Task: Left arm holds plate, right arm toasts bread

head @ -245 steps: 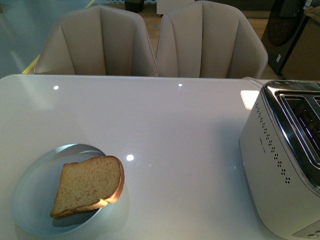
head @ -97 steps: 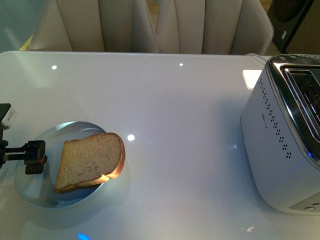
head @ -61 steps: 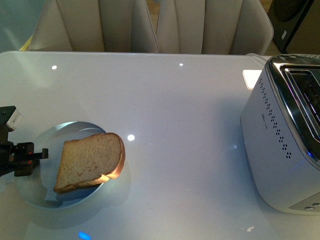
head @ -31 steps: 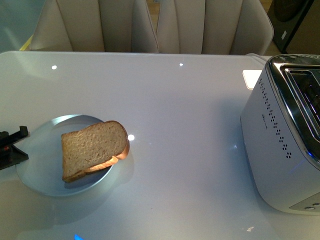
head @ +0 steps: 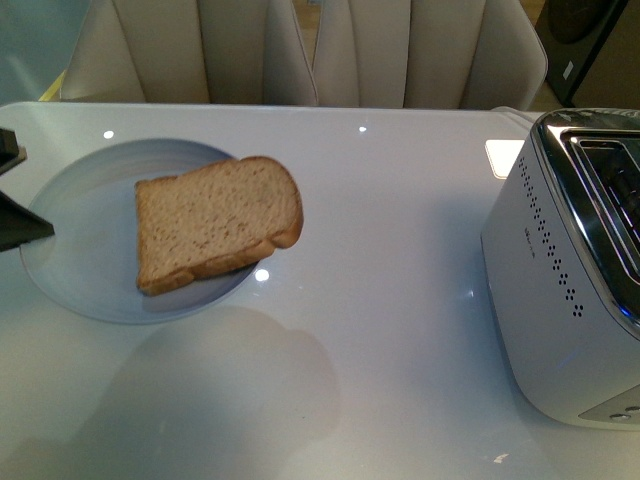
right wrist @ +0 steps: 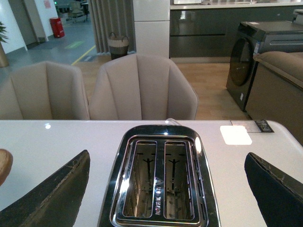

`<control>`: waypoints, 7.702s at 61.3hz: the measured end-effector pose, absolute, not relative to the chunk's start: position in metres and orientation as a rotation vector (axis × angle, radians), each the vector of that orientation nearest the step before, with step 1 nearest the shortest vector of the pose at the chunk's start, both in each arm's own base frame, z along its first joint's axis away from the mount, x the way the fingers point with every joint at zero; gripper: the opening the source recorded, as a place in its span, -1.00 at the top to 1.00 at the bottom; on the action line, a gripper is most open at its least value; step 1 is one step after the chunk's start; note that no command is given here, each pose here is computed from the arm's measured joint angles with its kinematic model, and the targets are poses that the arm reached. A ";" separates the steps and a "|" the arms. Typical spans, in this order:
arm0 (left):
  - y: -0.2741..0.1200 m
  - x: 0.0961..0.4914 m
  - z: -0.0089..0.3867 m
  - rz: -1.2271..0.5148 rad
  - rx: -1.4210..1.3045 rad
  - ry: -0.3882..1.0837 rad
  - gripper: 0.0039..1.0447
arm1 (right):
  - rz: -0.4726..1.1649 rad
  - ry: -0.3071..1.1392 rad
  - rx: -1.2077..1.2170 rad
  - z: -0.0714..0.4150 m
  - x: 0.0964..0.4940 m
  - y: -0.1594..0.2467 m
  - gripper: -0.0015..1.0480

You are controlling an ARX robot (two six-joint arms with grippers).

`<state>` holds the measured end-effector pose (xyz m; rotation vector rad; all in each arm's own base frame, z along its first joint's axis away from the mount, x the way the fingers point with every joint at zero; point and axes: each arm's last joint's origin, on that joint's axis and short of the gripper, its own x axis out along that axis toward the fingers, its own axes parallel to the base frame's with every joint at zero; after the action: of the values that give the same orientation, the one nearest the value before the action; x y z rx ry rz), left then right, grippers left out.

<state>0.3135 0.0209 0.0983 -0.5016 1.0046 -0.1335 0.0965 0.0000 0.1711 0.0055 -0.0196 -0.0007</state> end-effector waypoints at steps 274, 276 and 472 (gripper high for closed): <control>-0.119 0.302 0.214 -0.389 -0.576 0.906 0.94 | 0.338 0.154 0.755 0.259 0.206 0.026 0.94; -0.119 0.302 0.214 -0.389 -0.576 0.906 0.94 | 0.324 0.136 0.732 0.263 0.203 0.022 0.94; -0.119 0.301 0.215 -0.393 -0.580 0.906 0.94 | 0.001 0.006 0.004 0.165 0.143 0.000 0.96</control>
<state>0.3014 -0.1189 0.2146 -0.5799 0.9063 -0.3928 0.1429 0.0004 0.1653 0.0036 0.0059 0.0008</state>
